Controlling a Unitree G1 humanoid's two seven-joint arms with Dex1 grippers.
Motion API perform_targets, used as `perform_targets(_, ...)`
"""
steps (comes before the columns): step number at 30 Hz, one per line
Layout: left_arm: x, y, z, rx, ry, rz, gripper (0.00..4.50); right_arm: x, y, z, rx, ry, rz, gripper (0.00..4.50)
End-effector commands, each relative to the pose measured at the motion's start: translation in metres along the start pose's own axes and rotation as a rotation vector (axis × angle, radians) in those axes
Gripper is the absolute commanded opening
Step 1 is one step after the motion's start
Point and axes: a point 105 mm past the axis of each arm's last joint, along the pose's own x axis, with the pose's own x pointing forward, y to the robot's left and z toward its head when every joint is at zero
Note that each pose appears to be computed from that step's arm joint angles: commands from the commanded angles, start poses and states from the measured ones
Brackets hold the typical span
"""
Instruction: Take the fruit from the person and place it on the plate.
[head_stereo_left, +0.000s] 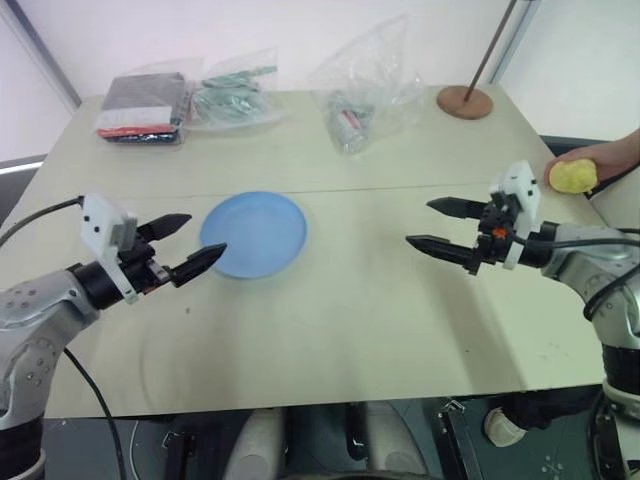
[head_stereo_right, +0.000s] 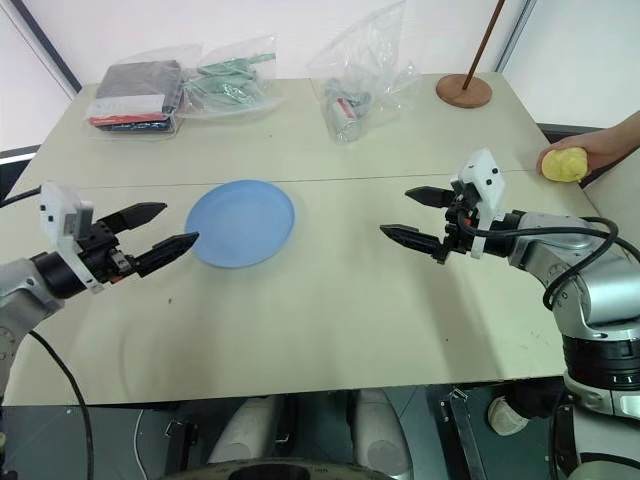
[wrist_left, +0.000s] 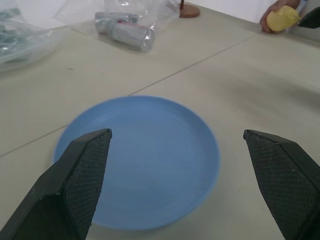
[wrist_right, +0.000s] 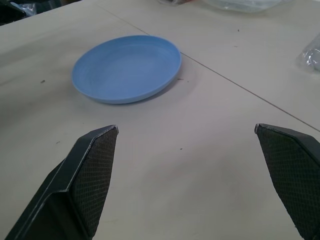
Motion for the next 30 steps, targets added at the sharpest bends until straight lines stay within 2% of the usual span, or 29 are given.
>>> perform_targets(1,-0.0010,0.0005,0.0087,0.045,-0.019,-0.003,4.42,-0.0022,0.0012,0.0149,-0.047,-0.055,-0.014,4.50)
perform_targets(30,0.0047,0.0005,0.0070,0.067,-0.019,-0.004,4.42,-0.0033,0.0006,0.0160,-0.053,-0.059,-0.058,4.50)
